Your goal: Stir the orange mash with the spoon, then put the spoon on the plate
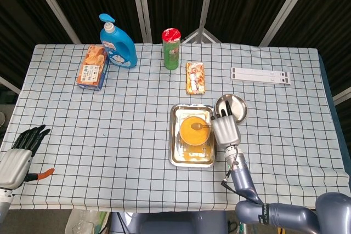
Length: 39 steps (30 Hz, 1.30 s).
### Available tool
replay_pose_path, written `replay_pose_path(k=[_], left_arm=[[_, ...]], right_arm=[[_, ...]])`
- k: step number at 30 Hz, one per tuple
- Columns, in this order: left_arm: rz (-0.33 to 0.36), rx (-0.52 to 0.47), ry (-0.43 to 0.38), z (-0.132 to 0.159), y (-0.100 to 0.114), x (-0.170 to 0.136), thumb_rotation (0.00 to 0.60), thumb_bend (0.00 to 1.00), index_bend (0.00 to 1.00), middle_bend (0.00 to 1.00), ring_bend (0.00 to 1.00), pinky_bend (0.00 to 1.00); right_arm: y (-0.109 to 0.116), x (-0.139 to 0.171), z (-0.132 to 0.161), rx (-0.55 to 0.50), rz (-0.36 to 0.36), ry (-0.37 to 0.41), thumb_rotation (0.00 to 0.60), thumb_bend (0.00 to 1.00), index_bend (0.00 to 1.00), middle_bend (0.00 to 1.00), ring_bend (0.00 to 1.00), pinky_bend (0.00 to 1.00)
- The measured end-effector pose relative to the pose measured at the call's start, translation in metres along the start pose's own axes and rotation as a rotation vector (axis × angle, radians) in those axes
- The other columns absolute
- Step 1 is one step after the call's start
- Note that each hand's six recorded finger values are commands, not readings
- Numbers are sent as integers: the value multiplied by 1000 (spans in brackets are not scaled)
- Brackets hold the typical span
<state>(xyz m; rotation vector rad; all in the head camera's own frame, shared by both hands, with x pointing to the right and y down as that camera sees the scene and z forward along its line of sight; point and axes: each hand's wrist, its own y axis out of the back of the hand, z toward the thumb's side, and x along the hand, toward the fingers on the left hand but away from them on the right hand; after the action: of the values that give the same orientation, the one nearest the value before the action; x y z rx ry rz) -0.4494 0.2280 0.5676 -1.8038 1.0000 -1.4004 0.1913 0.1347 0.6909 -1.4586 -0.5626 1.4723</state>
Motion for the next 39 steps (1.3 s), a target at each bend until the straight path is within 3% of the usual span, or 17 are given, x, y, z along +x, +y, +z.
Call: replay_pose_path(k=[12,23,39], left_arm=[[-1,-1,0,0,0,0,600,0,0,0,0,0],[-1,0,0,0,0,0,600,0,0,0,0,0],[1,0,1,0,0,0,600,0,0,0,0,0]], right_arm=[[0,0,3,-7,-2,2,600,500,540,532,304,0],[3,1,3,-16,-22,11,600,518,633,611,353,0],[7,3,3,-17,-33,22,600,596,646,620,353,0]])
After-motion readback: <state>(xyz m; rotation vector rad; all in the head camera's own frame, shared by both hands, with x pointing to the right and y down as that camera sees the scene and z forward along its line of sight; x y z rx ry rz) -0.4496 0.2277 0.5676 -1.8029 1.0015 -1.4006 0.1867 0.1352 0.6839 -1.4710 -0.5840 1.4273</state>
